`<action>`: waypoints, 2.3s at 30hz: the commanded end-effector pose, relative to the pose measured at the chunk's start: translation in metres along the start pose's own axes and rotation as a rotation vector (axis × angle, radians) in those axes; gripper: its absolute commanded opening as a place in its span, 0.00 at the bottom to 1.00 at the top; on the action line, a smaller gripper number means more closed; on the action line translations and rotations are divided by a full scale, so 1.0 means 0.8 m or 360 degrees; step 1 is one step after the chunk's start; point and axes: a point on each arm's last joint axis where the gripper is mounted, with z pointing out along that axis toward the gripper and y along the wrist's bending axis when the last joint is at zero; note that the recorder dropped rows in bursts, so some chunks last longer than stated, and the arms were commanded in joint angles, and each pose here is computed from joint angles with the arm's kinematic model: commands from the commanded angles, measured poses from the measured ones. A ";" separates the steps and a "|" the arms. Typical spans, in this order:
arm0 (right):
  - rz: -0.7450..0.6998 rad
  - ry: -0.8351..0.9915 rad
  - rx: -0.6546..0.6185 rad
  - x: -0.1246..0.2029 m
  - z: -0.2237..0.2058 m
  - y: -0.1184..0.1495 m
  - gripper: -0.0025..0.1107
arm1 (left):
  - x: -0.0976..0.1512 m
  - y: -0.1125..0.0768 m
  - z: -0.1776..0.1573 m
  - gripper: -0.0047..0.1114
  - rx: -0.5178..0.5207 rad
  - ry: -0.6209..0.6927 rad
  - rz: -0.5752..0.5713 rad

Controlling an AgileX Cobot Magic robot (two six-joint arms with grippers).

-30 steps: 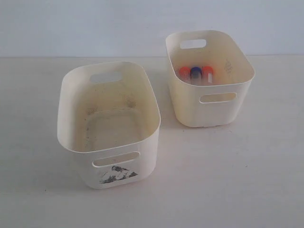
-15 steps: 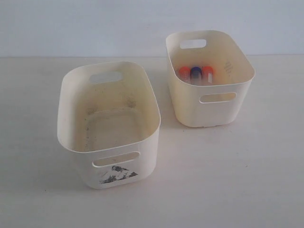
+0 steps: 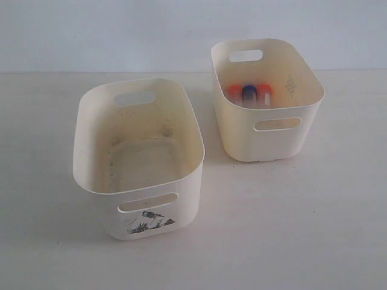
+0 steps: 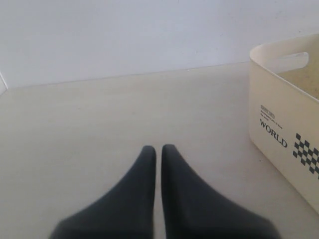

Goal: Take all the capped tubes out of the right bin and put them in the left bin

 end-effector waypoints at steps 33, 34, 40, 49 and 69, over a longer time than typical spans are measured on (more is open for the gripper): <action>0.0243 0.0574 0.0219 0.020 0.351 -0.072 0.39 | -0.003 0.000 -0.001 0.08 0.0003 -0.0023 -0.0036; 0.0252 0.0554 0.0208 0.019 0.352 -0.070 0.39 | -0.003 0.000 -0.001 0.08 0.0003 -0.0023 -0.0036; 0.0193 0.0490 0.0197 0.018 0.359 -0.055 0.39 | -0.003 0.000 -0.001 0.08 0.0003 -0.0023 -0.0036; 0.0235 0.0518 0.0245 0.034 0.379 -0.064 0.39 | -0.003 0.000 -0.001 0.08 0.0003 -0.0023 -0.0036; 0.0245 0.0435 0.0249 0.023 0.373 -0.062 0.39 | -0.003 0.000 -0.001 0.08 0.0003 -0.0023 -0.0036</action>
